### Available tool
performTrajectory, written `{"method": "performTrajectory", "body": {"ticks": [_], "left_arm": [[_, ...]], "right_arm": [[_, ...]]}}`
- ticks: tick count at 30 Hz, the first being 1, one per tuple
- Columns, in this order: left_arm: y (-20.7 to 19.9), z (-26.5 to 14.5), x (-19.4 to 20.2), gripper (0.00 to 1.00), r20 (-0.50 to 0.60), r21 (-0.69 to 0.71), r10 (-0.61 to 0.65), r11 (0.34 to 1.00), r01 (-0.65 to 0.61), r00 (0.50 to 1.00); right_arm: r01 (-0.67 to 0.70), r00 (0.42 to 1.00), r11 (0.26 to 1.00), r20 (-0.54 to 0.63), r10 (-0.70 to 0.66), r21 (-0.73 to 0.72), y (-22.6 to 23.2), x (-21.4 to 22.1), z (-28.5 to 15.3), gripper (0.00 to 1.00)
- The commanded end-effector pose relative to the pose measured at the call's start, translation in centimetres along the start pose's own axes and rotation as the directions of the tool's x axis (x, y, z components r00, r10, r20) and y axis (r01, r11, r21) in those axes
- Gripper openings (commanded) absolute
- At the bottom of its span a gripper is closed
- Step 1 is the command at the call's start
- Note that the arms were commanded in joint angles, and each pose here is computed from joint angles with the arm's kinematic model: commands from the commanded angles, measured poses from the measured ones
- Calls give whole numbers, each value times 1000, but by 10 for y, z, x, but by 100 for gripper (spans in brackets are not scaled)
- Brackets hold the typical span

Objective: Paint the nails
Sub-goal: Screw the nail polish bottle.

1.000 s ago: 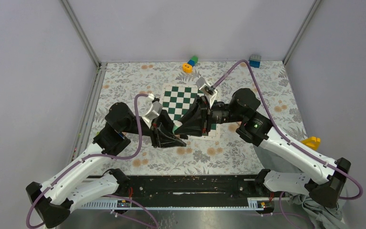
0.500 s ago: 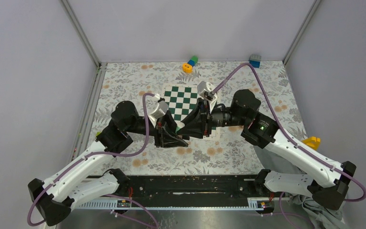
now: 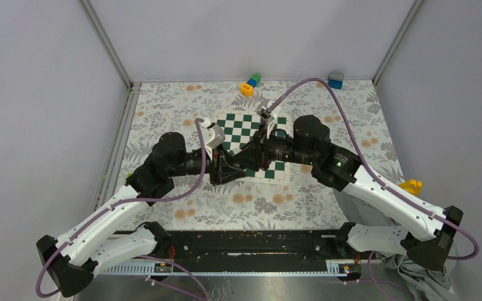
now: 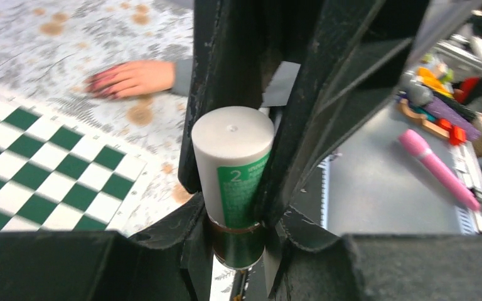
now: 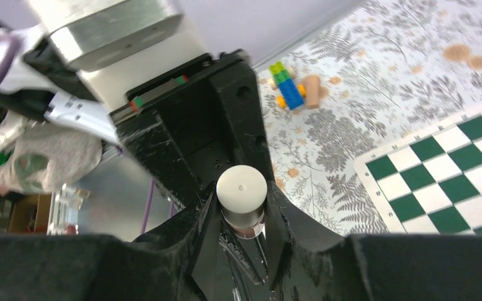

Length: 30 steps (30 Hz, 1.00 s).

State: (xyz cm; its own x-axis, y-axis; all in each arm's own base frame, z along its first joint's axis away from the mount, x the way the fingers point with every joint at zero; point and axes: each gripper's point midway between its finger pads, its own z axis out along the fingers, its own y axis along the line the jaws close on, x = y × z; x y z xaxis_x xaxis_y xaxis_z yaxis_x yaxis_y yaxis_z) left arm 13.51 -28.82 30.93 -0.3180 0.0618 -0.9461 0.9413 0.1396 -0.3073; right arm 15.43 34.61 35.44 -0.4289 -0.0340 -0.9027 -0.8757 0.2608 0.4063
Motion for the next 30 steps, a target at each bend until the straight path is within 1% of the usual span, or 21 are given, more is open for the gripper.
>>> {"method": "performTrajectory", "body": {"ticks": [1,4,7,12,18,19,20,22,27,29,30], "left_arm": [[47,-13,-35,0,86,-303,94,951,-64,992],[62,-18,-32,0,79,-385,104,921,-65,991],[73,-22,-31,0,62,-439,103,896,-66,993],[84,-25,-26,0,40,-493,93,868,-61,995],[88,-27,-25,0,27,-514,95,855,-68,995],[88,-27,-25,0,27,-513,97,856,-69,995],[88,-27,-25,0,25,-510,98,857,-71,995],[87,-26,-25,0,19,-503,99,861,-76,995],[81,-23,-25,0,12,-468,113,879,-95,993],[77,-22,-25,0,13,-447,122,889,-103,992],[74,-20,-25,0,14,-432,127,895,-109,992]], "right_arm": [[-168,986,976,12,168,141,-17,2,13,0],[-261,965,941,32,260,214,-33,8,23,0],[-311,950,914,51,309,259,-41,12,32,0],[-329,944,890,83,319,317,-50,13,39,0],[-333,943,883,95,320,331,-52,16,41,0],[-333,943,884,101,318,329,-51,14,40,1],[-332,943,885,105,315,327,-51,14,39,5],[-328,945,889,116,307,320,-49,11,36,17],[-307,951,907,141,277,288,-42,3,27,53],[-288,955,914,155,253,287,-40,-2,20,65],[-281,956,916,162,243,286,-39,-4,16,69]]}}
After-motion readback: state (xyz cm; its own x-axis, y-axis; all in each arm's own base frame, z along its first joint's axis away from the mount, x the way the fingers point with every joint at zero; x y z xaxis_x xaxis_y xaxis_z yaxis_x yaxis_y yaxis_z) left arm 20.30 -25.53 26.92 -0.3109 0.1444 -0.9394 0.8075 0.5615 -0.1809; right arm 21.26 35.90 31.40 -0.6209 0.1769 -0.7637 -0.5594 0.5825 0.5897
